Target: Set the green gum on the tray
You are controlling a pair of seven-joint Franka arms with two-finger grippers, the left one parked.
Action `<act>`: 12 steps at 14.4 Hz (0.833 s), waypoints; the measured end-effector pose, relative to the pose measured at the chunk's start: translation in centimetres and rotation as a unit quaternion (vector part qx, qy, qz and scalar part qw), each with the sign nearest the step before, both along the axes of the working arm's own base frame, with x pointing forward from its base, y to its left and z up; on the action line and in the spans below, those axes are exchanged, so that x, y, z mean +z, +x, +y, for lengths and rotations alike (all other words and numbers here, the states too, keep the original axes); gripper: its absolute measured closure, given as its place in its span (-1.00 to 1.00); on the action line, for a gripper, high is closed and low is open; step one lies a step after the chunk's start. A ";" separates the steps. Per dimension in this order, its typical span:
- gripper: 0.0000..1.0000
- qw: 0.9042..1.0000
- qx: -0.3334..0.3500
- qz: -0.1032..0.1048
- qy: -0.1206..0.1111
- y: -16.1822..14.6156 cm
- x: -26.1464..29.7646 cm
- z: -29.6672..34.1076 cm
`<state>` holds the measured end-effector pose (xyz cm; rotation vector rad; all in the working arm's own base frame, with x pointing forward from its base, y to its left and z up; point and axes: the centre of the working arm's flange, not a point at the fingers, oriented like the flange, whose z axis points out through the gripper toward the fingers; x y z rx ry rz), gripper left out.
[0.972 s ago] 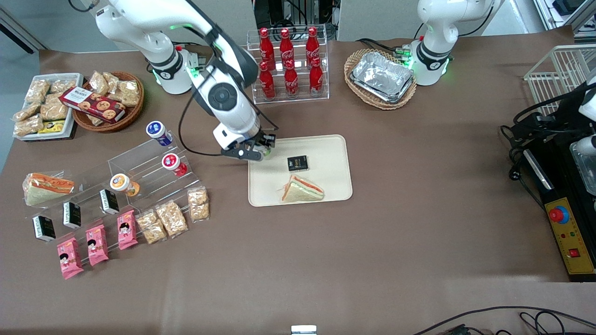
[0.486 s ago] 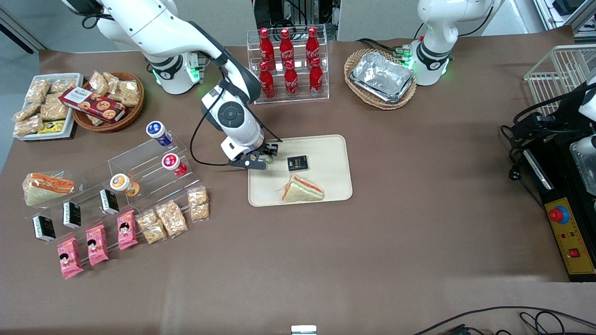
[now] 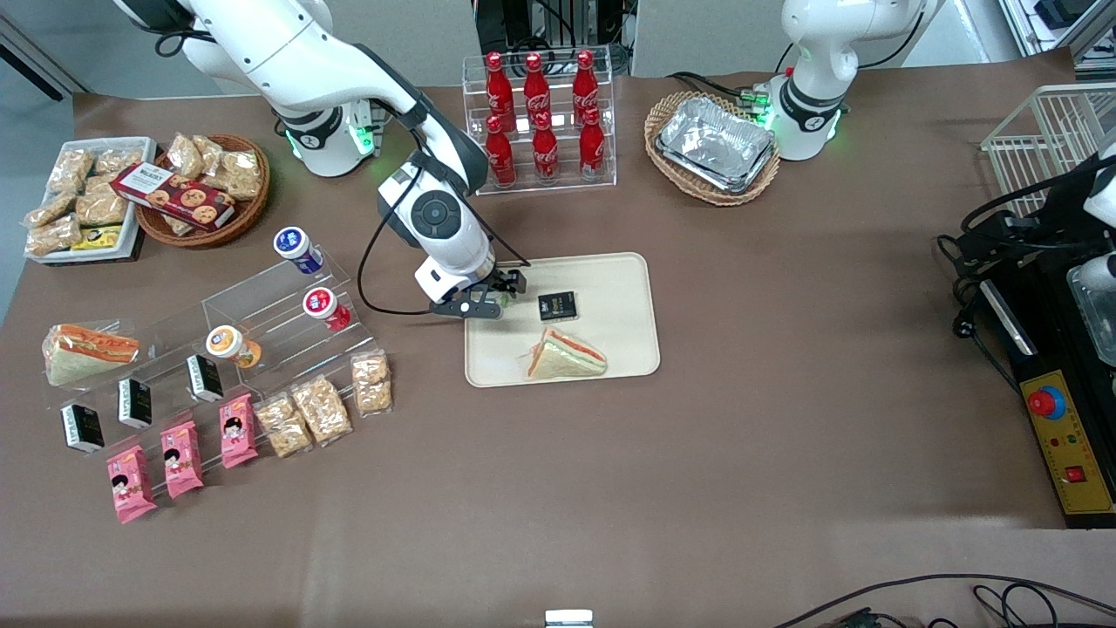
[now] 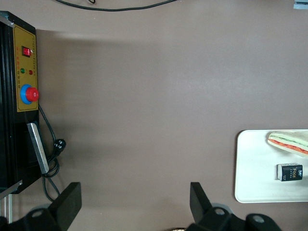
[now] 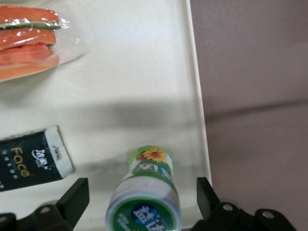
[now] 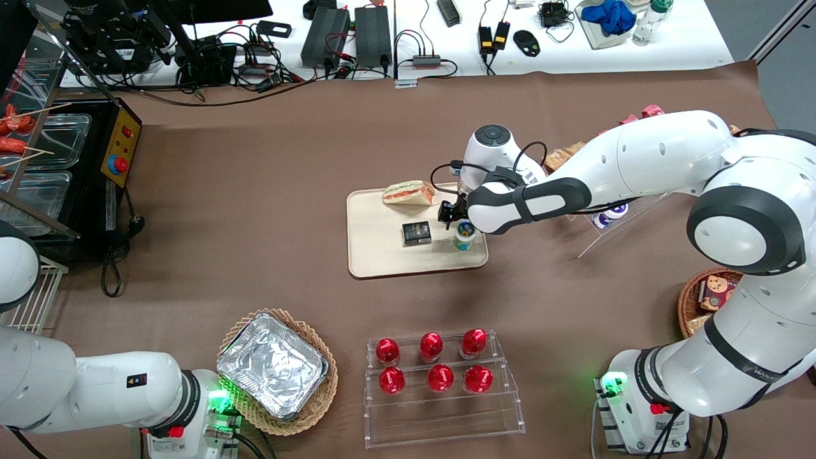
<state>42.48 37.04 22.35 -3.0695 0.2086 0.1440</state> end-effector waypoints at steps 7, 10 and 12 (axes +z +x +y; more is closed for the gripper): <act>-1.00 0.999 0.009 -0.026 -0.021 1.7 5.8 -0.3; -1.00 0.998 0.000 -0.063 -0.030 3.4 15.0 -1.4; -1.00 0.997 0.001 -0.058 -0.058 4.3 22.2 -3.2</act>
